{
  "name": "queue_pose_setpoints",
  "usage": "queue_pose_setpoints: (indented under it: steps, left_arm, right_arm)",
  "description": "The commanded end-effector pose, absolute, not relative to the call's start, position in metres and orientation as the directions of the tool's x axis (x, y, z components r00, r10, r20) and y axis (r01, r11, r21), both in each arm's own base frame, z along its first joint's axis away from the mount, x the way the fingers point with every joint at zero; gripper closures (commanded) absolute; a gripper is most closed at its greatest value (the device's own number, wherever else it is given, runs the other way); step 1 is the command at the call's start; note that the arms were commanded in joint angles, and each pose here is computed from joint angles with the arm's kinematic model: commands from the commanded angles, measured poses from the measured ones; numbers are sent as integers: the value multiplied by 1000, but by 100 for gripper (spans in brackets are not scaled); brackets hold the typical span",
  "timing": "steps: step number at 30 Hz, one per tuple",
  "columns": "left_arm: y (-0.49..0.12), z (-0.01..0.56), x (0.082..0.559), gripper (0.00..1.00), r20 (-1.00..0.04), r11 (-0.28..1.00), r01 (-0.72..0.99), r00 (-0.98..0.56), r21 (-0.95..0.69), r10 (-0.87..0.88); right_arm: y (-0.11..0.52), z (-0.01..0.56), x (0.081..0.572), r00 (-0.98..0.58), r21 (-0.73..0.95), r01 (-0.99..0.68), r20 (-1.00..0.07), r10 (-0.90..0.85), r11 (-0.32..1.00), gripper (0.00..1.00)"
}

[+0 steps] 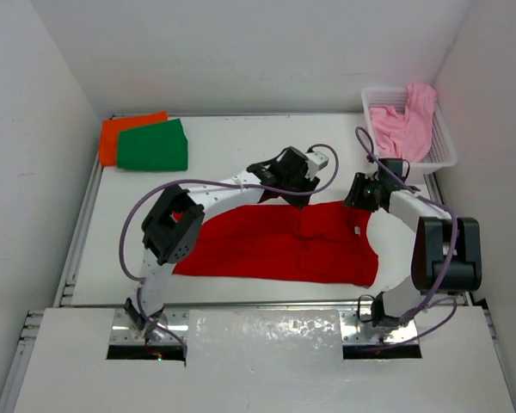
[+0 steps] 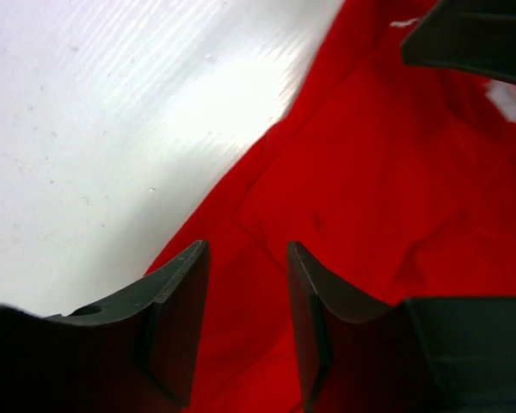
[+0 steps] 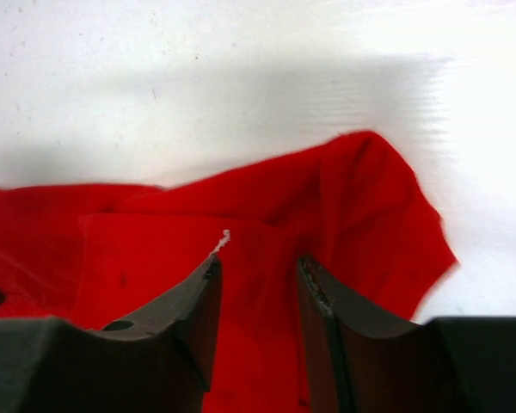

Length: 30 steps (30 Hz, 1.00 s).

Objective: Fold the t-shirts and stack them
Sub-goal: Fold the other side of the tshirt into a rectangle

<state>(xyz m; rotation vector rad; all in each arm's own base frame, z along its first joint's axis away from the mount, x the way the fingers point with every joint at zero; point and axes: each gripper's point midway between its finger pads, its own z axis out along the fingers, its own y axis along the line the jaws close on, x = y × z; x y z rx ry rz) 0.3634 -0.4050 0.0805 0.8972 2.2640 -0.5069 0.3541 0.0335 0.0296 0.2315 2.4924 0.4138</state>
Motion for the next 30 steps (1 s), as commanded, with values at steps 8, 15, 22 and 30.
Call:
queue_pose_setpoints:
  steps: [8,15,22,30]
  left_arm:
    - [-428,98,296,66,-730,460,849,-485,-260,481]
    - [-434,59,311,67,-703,524,812,-529,-257,475]
    - [-401,4,306,70,-600,607,772,-580,-188,552]
    - [-388,-6,308,68,-580,603,788,-551,-123,600]
  right_arm:
    - [51,64,313,-767,415,88,-552,328,905,95]
    - [89,28,293,-822,525,102,-434,368,845,100]
    - [43,-16,260,-862,288,279,-346,371,916,100]
    - [12,-17,256,-851,174,332,-368,374,927,100]
